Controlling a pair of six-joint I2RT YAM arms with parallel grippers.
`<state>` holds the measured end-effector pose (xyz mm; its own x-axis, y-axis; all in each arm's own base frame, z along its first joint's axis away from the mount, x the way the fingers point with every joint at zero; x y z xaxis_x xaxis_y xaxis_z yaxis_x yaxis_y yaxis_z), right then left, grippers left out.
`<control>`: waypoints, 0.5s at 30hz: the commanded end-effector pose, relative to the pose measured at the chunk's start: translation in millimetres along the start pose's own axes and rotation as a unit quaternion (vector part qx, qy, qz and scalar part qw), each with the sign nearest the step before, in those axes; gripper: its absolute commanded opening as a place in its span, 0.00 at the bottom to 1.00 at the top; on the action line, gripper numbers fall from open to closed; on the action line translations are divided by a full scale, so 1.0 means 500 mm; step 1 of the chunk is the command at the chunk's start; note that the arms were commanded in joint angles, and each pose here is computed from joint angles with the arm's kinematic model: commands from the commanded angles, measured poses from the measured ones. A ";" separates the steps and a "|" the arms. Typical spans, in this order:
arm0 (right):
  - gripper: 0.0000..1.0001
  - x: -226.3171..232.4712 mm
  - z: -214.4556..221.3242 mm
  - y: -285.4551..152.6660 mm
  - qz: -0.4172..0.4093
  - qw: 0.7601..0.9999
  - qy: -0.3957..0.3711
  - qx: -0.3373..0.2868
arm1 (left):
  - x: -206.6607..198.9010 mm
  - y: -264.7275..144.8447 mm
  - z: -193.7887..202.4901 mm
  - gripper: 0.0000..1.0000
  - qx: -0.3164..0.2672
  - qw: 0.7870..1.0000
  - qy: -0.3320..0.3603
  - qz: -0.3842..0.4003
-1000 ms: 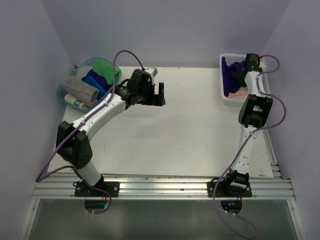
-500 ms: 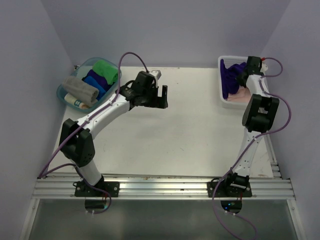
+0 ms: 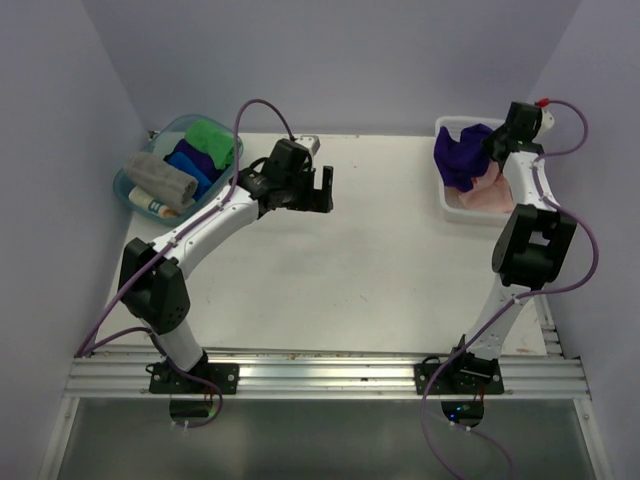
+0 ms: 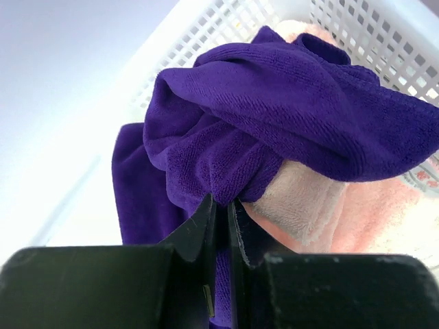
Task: Roll the towels
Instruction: Grab a towel with the right arm
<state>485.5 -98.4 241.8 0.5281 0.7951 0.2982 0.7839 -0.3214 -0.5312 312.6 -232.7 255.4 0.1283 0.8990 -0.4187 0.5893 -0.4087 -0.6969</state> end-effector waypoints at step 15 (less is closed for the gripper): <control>0.64 -0.012 0.010 -0.044 -0.015 0.999 -0.030 -0.008 | -0.005 -0.042 -0.034 0.99 -0.043 0.999 0.015 -0.026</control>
<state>467.6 -97.6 202.3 0.5700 0.7910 0.2223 0.7036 -0.3302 -0.6292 310.3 -224.1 256.7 0.0899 0.9289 -0.3594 0.6104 -0.3365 -0.7170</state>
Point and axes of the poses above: each gripper's point midway between its finger pads, its own y axis out along the fingers, its own x axis along the line the jaws close on, z = x × y, the point moved 10 cm from there along -y, back along the fingers, and after that the axes turned 12 degrees about -y, right-handed, at the moved point
